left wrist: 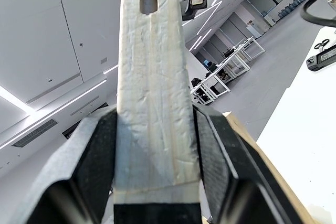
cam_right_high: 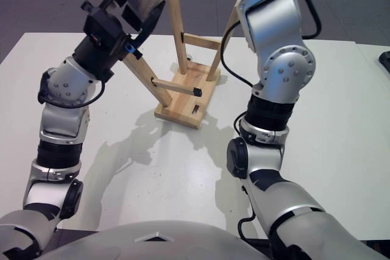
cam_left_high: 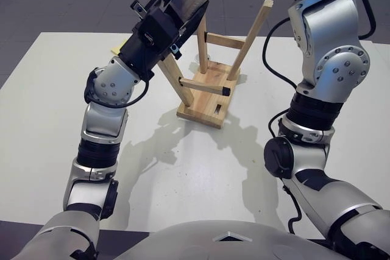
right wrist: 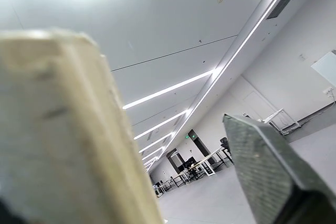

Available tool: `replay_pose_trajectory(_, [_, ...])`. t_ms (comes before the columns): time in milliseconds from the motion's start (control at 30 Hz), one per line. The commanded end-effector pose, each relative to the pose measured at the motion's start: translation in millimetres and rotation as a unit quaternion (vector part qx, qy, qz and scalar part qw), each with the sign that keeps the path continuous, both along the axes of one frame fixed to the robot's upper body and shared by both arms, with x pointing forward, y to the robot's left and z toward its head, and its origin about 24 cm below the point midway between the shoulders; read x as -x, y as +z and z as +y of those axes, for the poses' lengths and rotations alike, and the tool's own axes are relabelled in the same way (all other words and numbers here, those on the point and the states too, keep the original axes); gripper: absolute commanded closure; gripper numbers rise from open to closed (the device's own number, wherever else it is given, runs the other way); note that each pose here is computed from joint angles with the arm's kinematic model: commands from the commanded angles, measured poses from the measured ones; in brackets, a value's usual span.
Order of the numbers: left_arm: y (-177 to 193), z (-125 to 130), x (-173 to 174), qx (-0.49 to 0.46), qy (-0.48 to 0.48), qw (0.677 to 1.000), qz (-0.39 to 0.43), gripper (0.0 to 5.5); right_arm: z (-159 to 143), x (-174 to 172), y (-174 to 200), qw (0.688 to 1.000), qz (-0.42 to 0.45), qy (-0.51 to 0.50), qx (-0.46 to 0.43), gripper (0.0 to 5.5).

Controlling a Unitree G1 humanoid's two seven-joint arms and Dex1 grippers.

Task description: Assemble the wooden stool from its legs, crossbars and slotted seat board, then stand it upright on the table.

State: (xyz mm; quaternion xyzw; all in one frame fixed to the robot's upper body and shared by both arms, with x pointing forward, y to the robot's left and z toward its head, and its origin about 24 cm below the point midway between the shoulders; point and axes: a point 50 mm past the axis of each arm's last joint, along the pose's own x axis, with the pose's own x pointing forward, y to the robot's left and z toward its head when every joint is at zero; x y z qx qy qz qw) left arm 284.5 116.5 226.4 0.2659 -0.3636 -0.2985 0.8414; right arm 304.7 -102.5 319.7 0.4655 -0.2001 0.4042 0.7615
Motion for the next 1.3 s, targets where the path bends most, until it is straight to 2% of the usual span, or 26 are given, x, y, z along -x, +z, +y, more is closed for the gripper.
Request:
replay_pose_trajectory(33, [2.2,1.9,1.3,-0.001,0.010,1.000,-0.010,3.45,0.6,3.7,-0.8,1.000,-0.003,0.004,0.009,2.31])
replay_pose_trajectory(433, [-1.1,3.2,-1.2,-0.001,0.014,1.000,-0.002,3.45,-1.2,15.9,-2.3,0.999,-0.029,-0.009,0.024,4.07])
replay_pose_trajectory(833, [-0.7,3.9,-6.3,0.007,0.023,1.000,-0.004,3.45,-2.4,24.6,-0.8,0.997,-0.065,-0.023,0.034,4.15])
replay_pose_trajectory(867, [-0.3,4.7,-8.0,0.009,0.030,0.999,-0.004,3.09,-3.5,24.5,-1.9,0.997,-0.067,-0.026,0.036,4.15])
replay_pose_trajectory(967, [-0.7,3.9,-9.7,0.005,0.029,1.000,0.002,2.59,-12.3,16.1,-6.2,0.996,-0.056,-0.057,0.040,4.46])
replay_pose_trajectory(1067, [3.0,0.4,-5.3,0.012,0.003,1.000,0.022,2.12,-32.5,5.4,-6.7,0.994,-0.035,-0.104,0.027,4.50])
replay_pose_trajectory(1200, [9.5,2.3,4.3,0.024,-0.027,0.998,0.048,1.61,-52.8,6.5,-6.2,0.989,-0.033,-0.141,0.016,4.50])
replay_pose_trajectory(1300, [21.4,13.4,8.6,0.068,-0.029,0.995,0.064,1.13,-82.4,16.8,-0.8,0.978,-0.044,-0.205,0.005,4.50])
